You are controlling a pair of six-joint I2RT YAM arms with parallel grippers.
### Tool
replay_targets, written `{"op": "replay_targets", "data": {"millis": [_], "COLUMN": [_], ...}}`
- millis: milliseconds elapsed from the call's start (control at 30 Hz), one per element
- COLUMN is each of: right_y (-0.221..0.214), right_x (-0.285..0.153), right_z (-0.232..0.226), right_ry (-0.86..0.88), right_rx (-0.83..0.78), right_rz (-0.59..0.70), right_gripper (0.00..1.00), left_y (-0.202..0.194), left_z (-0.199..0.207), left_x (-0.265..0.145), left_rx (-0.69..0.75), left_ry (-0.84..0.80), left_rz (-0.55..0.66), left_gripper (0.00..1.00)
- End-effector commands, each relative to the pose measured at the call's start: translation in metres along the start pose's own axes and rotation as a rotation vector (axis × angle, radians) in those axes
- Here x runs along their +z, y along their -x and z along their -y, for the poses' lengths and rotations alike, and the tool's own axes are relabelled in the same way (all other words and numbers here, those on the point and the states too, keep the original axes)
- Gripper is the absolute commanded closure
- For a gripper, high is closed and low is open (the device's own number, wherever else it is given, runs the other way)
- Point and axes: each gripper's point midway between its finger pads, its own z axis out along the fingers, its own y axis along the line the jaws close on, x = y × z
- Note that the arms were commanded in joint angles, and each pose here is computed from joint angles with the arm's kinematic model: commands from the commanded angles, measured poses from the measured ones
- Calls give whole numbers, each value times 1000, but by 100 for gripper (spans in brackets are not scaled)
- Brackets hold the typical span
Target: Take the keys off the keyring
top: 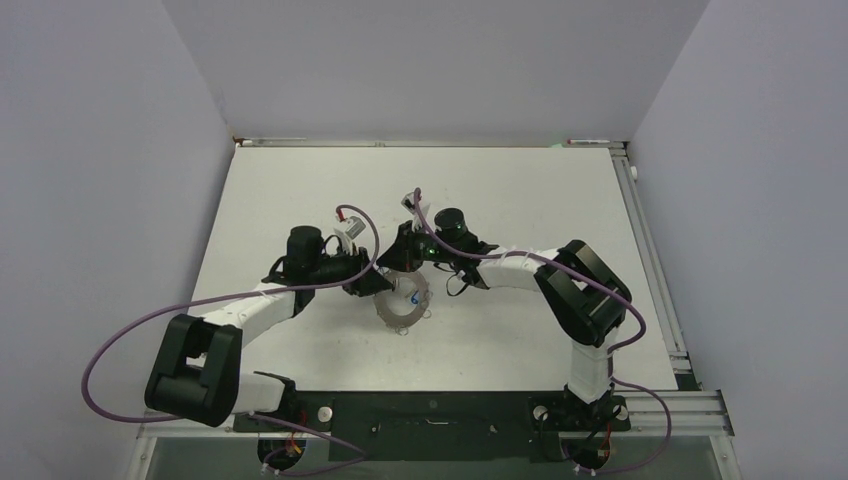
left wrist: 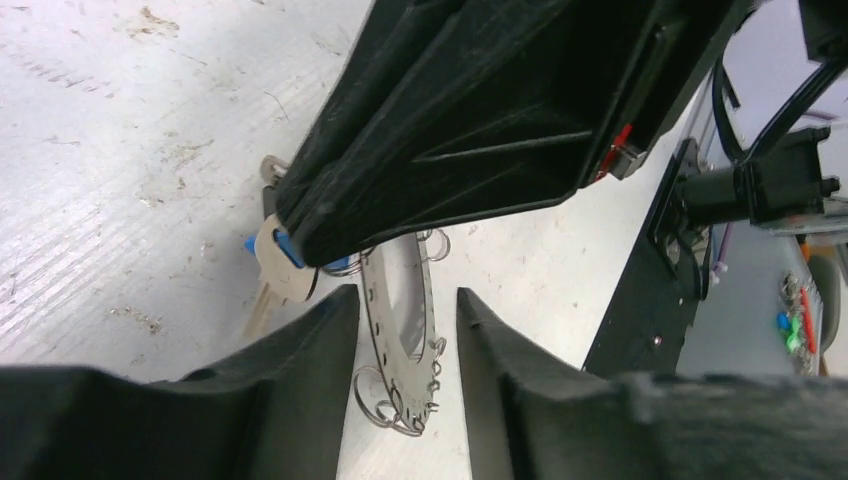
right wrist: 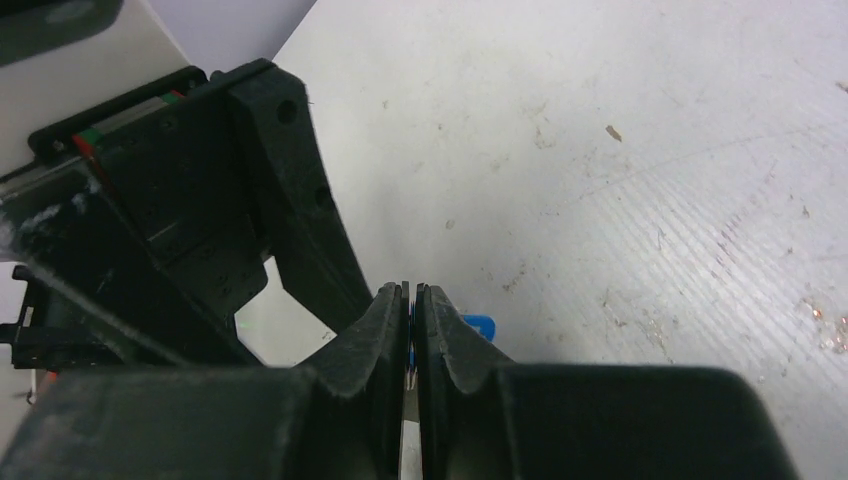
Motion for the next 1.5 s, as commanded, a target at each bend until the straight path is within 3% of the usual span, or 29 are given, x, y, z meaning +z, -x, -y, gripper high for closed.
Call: {"op": "replay_targets", "data": {"millis": [0, 133, 467, 567, 667, 867, 1000, 1133, 1333, 1467], "right_y": [52, 56, 55, 54, 57, 62, 59, 50, 37, 33], "right_x": [-22, -30, -50, -55, -63, -82, -83, -78, -72, -73], "right_z": [-23, -20, -22, -28, -28, -21, -24, -28, -28, -32], "right_ry": [55, 59, 92, 128, 146, 151, 148, 169, 194, 203], "right_rx": [10, 42, 63, 52, 31, -17, -96, -191, -249, -253], "right_rz": [167, 200, 214, 207, 207, 193, 141, 70, -21, -27], "right_gripper": [95, 95, 95, 88, 69, 48, 39, 34, 31, 30], "left_y": [32, 35, 49, 54, 60, 86, 96, 98, 90, 88], "left_z": [-1, -5, -10, -9, -10, -7, 3, 15, 34, 50], "left_x": [1, 2, -38, -55, -74, -106, -119, -128, -132, -130], "left_rx": [66, 53, 203, 318, 458, 904, 1206, 1483, 2117, 2292], "left_ry": [29, 61, 274, 323, 375, 492, 536, 532, 524, 539], "left_rz": [92, 73, -60, -130, -200, -248, -266, -257, -215, -107], "left_gripper": [69, 100, 100, 100, 100, 100, 100, 100, 100, 100]}}
